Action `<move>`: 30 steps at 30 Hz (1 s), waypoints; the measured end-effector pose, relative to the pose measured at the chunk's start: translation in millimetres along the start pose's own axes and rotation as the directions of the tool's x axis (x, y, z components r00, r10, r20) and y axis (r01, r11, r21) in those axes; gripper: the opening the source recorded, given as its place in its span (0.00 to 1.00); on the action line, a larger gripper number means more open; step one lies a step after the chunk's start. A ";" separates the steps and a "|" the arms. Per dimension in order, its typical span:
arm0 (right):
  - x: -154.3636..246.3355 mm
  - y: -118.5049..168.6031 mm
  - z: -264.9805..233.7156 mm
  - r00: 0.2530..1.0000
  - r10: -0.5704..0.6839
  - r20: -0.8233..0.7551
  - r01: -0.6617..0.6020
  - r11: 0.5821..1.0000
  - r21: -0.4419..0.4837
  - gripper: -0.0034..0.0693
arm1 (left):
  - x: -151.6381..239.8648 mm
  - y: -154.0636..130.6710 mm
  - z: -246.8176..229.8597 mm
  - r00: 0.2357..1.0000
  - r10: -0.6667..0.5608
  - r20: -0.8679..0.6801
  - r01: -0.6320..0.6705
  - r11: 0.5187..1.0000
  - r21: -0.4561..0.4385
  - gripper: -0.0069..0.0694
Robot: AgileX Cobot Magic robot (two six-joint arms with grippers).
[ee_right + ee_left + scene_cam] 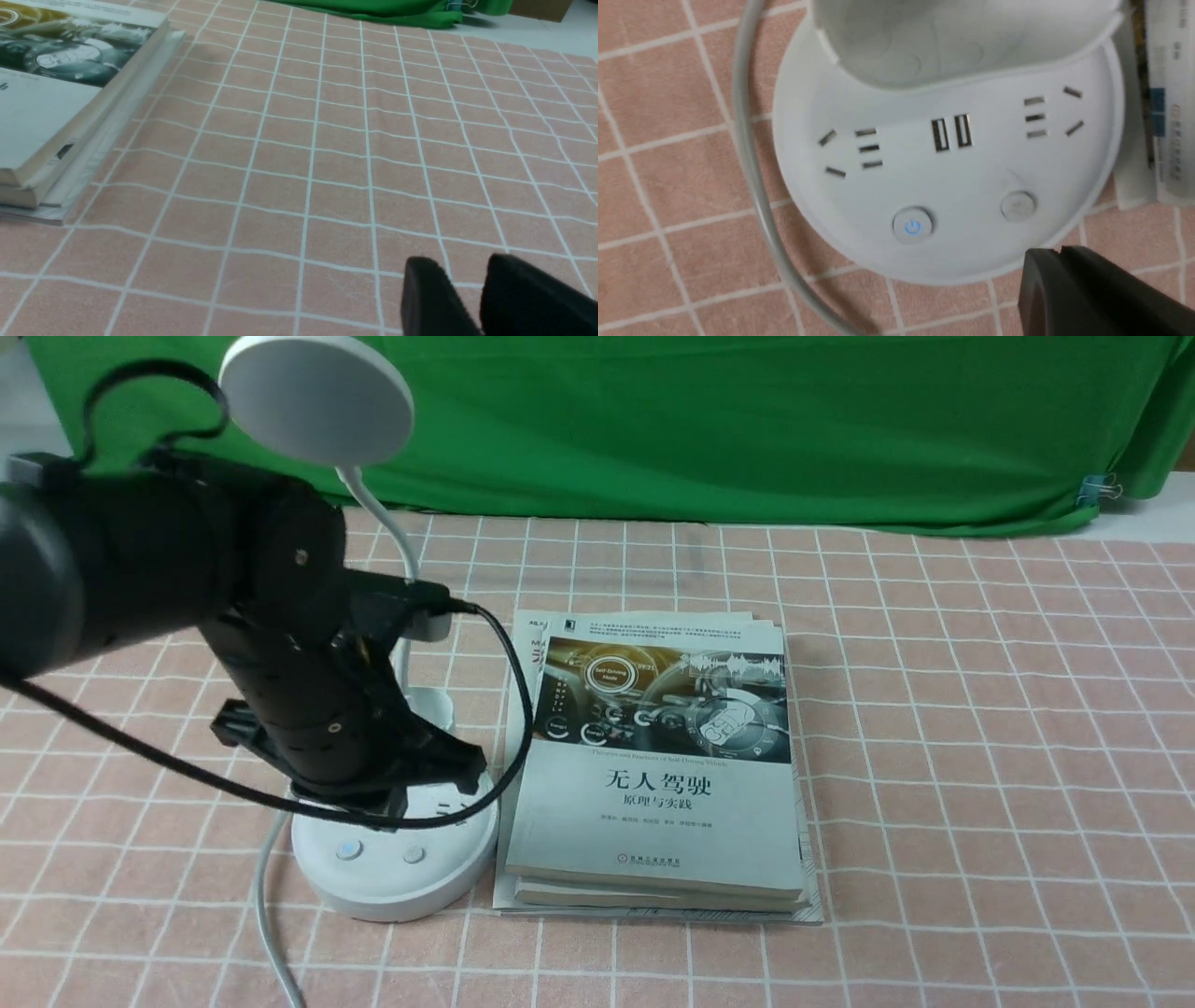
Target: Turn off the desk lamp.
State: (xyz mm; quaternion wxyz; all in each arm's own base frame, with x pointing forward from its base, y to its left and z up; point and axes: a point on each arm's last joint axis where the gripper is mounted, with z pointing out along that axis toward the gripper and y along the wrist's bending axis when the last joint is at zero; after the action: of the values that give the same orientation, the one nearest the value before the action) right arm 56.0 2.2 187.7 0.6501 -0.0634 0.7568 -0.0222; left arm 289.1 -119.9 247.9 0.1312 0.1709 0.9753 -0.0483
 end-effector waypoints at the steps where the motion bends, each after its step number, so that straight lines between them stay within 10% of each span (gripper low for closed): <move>1: 0.0 0.0 0.0 1.000 0.000 0.000 0.000 1.000 0.000 0.38 | 1.3 -0.1 -1.5 1.000 -0.001 0.003 0.001 1.000 0.001 0.10; 8: 0.0 0.0 0.0 1.000 0.000 0.000 0.000 1.000 0.000 0.38 | 69.2 -0.3 -44.5 0.981 -0.024 0.193 0.019 0.999 0.028 0.10; 15: 0.0 0.0 0.0 1.000 0.000 0.000 0.000 1.000 0.000 0.38 | 139.6 2.9 -71.3 0.798 -0.039 0.602 0.012 0.999 0.049 0.10; 30: 0.0 0.0 0.0 1.000 0.000 0.000 0.000 1.000 0.000 0.38 | 192.1 6.3 -69.9 0.689 -0.014 0.724 -0.010 1.000 0.028 0.10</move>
State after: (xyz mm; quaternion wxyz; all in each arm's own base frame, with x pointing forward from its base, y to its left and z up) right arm 56.0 2.2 187.7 0.6501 -0.0634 0.7568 -0.0222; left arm 100.2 -42.7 262.4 0.5023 0.1392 0.8440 -0.1266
